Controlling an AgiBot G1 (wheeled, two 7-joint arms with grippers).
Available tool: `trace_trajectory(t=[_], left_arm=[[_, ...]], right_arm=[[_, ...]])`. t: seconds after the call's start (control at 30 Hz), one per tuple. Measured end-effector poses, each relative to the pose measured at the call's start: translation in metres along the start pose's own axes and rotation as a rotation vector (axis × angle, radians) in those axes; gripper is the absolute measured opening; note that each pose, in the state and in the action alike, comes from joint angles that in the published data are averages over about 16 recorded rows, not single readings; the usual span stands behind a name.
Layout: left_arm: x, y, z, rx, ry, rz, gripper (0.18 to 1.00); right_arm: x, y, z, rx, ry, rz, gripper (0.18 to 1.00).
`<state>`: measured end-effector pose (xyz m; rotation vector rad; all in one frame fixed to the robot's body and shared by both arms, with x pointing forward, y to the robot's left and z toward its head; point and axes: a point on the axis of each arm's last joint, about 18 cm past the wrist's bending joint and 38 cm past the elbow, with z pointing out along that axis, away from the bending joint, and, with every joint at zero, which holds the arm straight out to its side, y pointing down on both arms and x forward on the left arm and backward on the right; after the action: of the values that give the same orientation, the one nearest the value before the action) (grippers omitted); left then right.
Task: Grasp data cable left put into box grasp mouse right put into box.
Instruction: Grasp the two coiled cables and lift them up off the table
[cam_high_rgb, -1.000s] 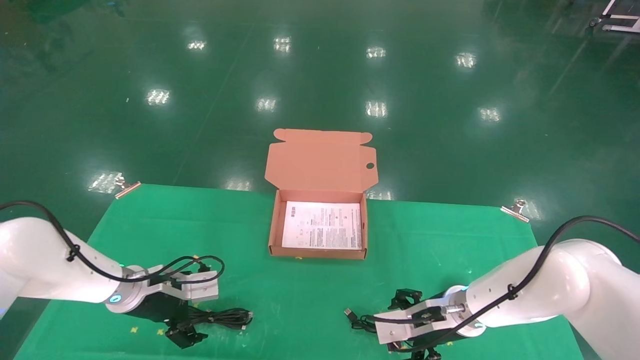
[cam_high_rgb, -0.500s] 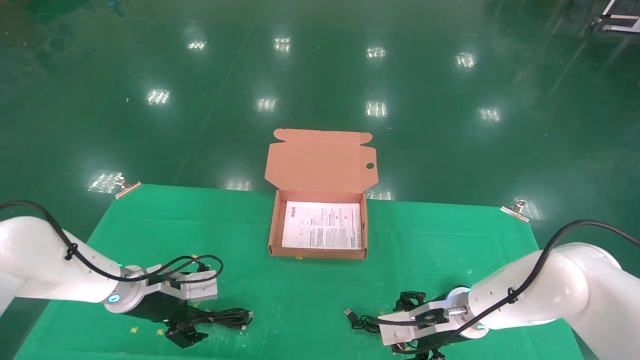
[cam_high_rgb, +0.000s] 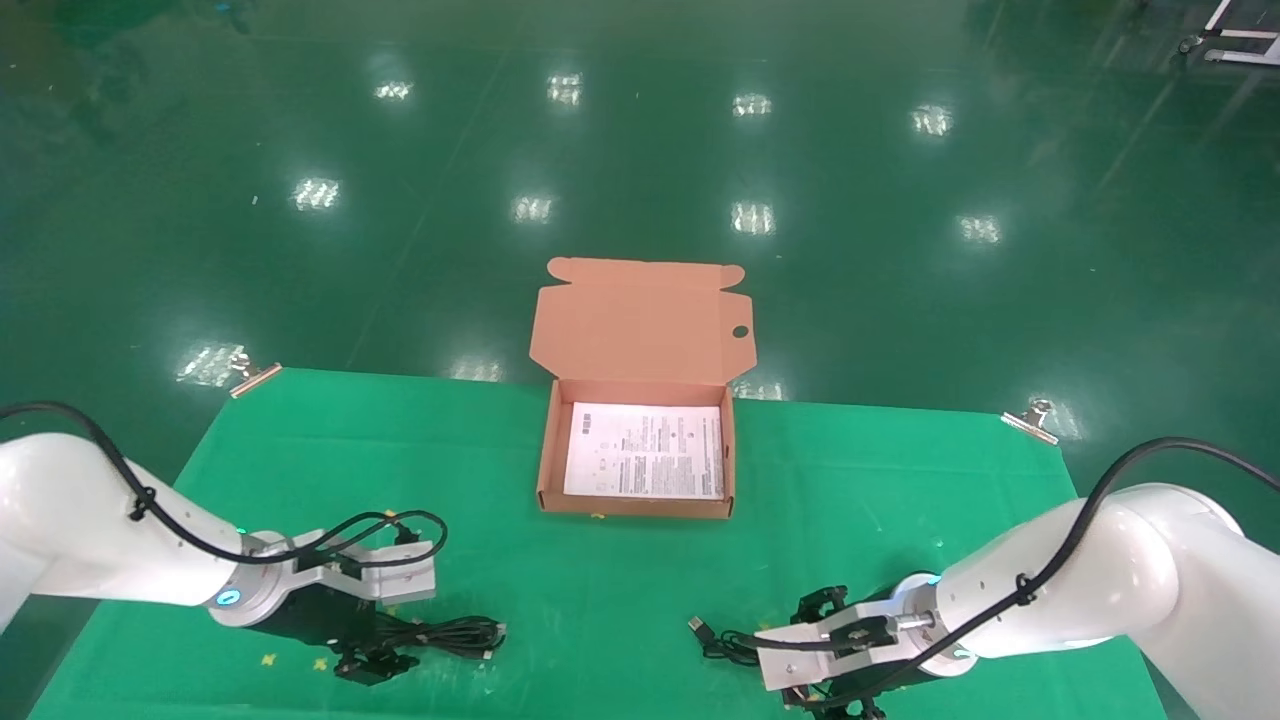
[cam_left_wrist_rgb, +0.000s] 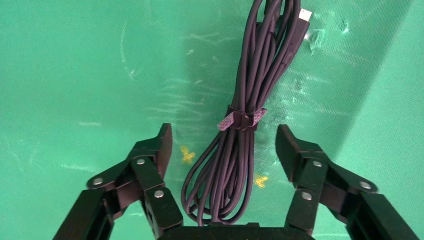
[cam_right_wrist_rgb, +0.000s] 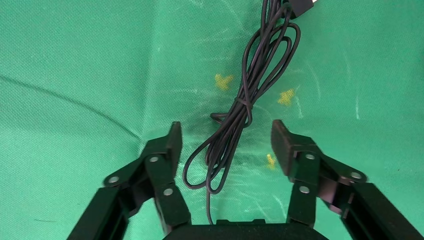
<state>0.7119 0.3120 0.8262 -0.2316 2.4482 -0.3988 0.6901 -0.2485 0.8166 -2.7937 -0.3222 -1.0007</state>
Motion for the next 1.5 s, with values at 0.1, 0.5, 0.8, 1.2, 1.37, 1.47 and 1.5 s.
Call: trace_trajectory(t=[0.1, 0.5, 0.8, 1.2, 1.37, 1.47, 1.5], left_arm=[[0.0, 0.0, 0.0, 0.0, 0.0, 0.0, 0.765], [0.0, 0.0, 0.0, -0.001, 0.001, 0.001, 0.504], [0.0, 0.0, 0.0, -0.001, 0.0, 0.001, 0.332], [-0.021, -0.013, -0.029, 0.045, -0.066, 0.092, 0.264], [-0.044, -0.03, -0.059, 0.057, -0.175, 0.19, 0.262], [-0.058, -0.045, -0.078, 0.053, -0.263, 0.257, 0.261], [-0.063, -0.05, -0.084, 0.051, -0.295, 0.279, 0.261]], right_arm=[[0.0, 0.0, 0.0, 0.0, 0.0, 0.0, 0.734], [0.0, 0.0, -0.001, 0.002, 0.0, 0.0, 0.469], [0.001, 0.0, -0.001, 0.002, 0.001, 0.0, 0.302], [0.02, 0.015, -0.035, 0.021, 0.083, 0.078, 0.23], [0.048, 0.026, -0.082, 0.038, 0.207, 0.132, 0.229], [0.069, 0.028, -0.117, 0.055, 0.303, 0.15, 0.229], [0.077, 0.026, -0.128, 0.062, 0.335, 0.151, 0.229]])
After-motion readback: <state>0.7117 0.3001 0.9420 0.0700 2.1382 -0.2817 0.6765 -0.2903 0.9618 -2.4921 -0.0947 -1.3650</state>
